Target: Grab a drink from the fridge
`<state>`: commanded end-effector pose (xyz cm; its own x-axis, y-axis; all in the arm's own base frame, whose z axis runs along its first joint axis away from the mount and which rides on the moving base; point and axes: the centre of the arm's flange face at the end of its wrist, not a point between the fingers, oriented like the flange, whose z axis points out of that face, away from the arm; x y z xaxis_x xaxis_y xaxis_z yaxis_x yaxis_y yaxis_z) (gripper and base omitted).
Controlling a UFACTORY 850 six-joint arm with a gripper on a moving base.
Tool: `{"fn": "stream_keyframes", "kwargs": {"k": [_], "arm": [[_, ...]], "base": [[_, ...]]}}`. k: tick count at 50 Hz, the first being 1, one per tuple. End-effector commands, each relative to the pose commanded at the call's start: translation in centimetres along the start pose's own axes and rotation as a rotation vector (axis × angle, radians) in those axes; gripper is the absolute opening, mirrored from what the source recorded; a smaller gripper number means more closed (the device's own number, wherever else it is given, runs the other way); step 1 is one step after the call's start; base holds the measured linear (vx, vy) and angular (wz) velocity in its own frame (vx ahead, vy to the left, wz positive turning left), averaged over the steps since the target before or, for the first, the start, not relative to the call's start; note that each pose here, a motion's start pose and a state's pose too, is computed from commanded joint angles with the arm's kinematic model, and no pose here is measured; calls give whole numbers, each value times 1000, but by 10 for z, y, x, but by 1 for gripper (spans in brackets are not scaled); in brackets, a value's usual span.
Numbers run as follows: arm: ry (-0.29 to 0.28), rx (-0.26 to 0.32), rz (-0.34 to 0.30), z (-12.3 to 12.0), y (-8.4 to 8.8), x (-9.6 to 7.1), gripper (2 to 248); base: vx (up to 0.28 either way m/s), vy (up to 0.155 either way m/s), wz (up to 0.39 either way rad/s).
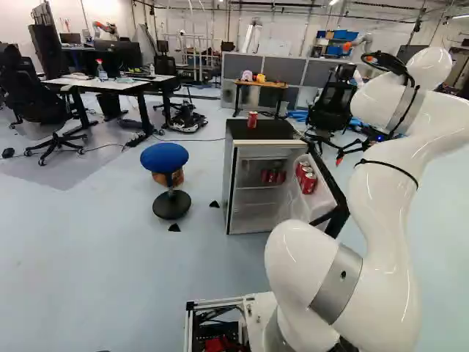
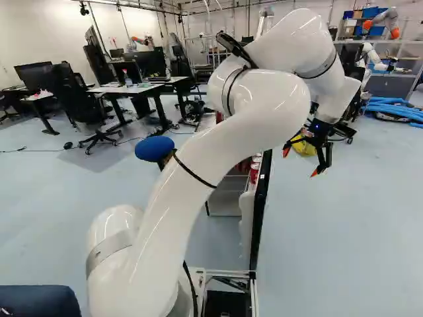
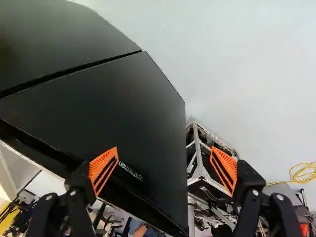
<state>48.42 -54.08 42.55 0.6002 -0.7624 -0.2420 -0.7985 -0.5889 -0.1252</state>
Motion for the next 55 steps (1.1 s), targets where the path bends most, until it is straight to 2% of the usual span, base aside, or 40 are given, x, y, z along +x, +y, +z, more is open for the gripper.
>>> {"fn": "stream_keyframes", "kwargs": {"k": [14,37,47,55], "arm": [[-45,-38,-11,9,1,-20,247],[-116,-163,-61,25,6,-54,247],[-120,-220,-97,32,4,-66,247],[-100,-256,-127,38,1,-74,247]], "base": [[0,0,0],[0,0,0],[0,0,0],[0,0,0]]}}
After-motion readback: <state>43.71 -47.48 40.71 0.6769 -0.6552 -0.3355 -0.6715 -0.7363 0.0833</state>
